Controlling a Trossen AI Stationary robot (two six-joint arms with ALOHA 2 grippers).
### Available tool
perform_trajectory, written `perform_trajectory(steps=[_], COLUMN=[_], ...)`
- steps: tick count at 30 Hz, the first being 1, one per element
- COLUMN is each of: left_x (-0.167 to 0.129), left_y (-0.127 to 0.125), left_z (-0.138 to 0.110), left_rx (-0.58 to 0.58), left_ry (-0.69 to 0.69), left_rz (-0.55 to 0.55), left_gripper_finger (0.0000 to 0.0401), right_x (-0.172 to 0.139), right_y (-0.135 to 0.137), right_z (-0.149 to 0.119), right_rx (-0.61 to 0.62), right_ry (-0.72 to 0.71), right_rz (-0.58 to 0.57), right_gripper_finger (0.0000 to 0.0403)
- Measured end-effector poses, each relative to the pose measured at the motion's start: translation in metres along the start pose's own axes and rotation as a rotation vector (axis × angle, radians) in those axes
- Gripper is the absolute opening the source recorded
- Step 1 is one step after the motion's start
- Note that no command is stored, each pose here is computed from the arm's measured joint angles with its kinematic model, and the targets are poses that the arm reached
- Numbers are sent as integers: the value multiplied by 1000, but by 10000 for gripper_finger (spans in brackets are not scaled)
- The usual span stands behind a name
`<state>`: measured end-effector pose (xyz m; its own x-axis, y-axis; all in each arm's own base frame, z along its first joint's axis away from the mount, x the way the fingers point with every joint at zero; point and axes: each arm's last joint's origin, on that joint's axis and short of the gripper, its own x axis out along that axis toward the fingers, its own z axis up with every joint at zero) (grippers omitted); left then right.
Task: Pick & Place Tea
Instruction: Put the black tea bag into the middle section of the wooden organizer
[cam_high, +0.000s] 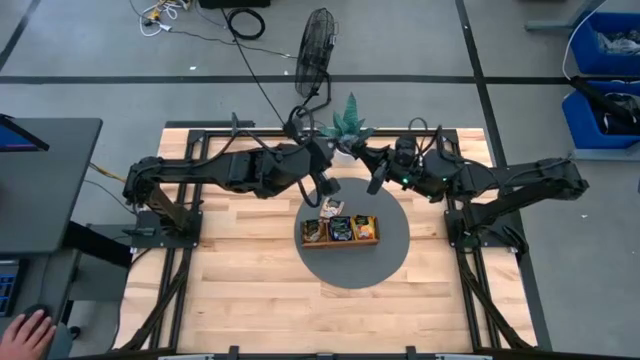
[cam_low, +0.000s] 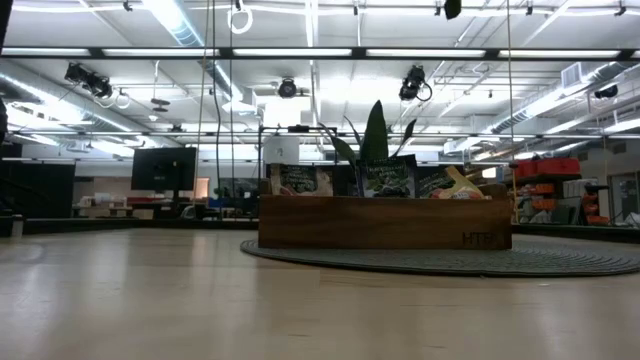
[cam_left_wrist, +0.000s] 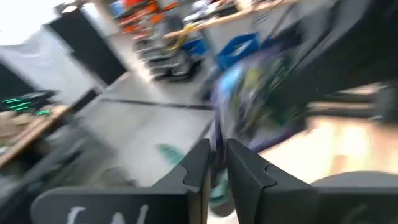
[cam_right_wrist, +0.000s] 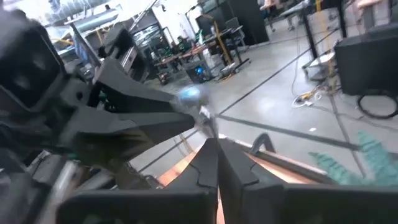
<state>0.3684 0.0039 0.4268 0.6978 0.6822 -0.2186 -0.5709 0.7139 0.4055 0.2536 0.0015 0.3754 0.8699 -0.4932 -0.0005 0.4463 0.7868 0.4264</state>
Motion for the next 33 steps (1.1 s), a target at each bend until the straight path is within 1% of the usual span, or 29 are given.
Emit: perform_trajectory(steps=[3, 5, 7, 9, 10, 11, 16, 22, 26, 29, 33], left_x=[-7, -13, -17, -21, -23, -27, -38, -45, -47, -48, -50], left_y=[10, 19, 25, 30, 33, 37, 47, 50, 47, 47, 48], left_z=[1, 4, 4, 2, 3, 2, -6, -22, -31, -35, -42], left_rx=[24, 12, 14, 30, 17, 24, -30, -82, -115, -127, -123], left_ry=[29, 37, 48, 64, 61, 73, 116, 209, 266, 297, 341], left_rz=[144, 239, 281, 281, 283, 279, 281, 275, 226, 226, 239], left_gripper_finger=[67, 74, 78, 82, 82, 82, 83, 83, 83, 83, 83], right_x=[-7, -12, -17, -22, -23, -24, -20, -1, 16, 29, 47], right_y=[-3, -5, -6, -7, -6, -6, 6, 28, 35, 38, 36], right_z=[6, 8, 11, 13, 14, 14, 22, 21, 2, -18, -52], right_rx=[-5, -19, -21, -28, -32, -46, -189, -387, -442, -448, -526], right_ry=[-3, 19, 35, 59, 73, 105, 328, 639, 847, 947, 1083], right_rz=[-5, -12, 12, 63, 93, 124, 181, 293, 368, 415, 400], right_gripper_finger=[1, 1, 1, 1, 1, 1, 0, 0, 0, 0, 0])
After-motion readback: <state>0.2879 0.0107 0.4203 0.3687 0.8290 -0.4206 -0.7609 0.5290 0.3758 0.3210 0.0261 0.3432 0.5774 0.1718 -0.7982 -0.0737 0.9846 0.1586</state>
